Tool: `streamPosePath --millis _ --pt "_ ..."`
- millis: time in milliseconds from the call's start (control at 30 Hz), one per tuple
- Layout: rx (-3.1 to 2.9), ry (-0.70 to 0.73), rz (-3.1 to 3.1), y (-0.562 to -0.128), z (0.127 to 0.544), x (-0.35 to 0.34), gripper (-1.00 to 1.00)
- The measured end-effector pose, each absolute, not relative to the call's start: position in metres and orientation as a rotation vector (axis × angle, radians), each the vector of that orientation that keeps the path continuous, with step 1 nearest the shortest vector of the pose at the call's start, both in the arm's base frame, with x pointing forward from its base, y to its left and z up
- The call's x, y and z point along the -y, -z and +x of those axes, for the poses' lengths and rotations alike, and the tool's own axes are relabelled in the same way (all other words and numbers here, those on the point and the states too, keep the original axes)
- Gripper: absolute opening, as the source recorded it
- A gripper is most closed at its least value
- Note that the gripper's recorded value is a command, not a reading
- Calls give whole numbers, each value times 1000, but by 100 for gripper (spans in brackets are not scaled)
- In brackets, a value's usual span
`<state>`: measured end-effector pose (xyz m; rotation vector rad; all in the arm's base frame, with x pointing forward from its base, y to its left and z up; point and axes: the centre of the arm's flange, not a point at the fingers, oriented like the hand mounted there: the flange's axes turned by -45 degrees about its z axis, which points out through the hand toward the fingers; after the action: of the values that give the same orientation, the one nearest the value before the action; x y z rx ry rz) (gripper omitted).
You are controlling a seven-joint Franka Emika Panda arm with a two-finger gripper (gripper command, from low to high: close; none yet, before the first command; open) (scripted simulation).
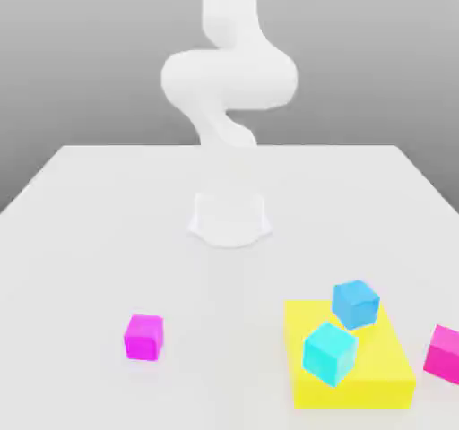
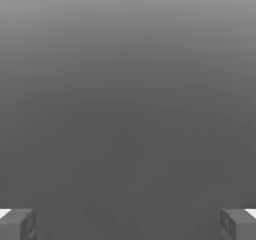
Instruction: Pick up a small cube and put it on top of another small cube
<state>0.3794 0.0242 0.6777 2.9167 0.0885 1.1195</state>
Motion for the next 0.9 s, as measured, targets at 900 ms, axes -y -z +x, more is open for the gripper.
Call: streamPosePath --millis 900 --pt "-1445 -43 2778 -214 399 -313 0"
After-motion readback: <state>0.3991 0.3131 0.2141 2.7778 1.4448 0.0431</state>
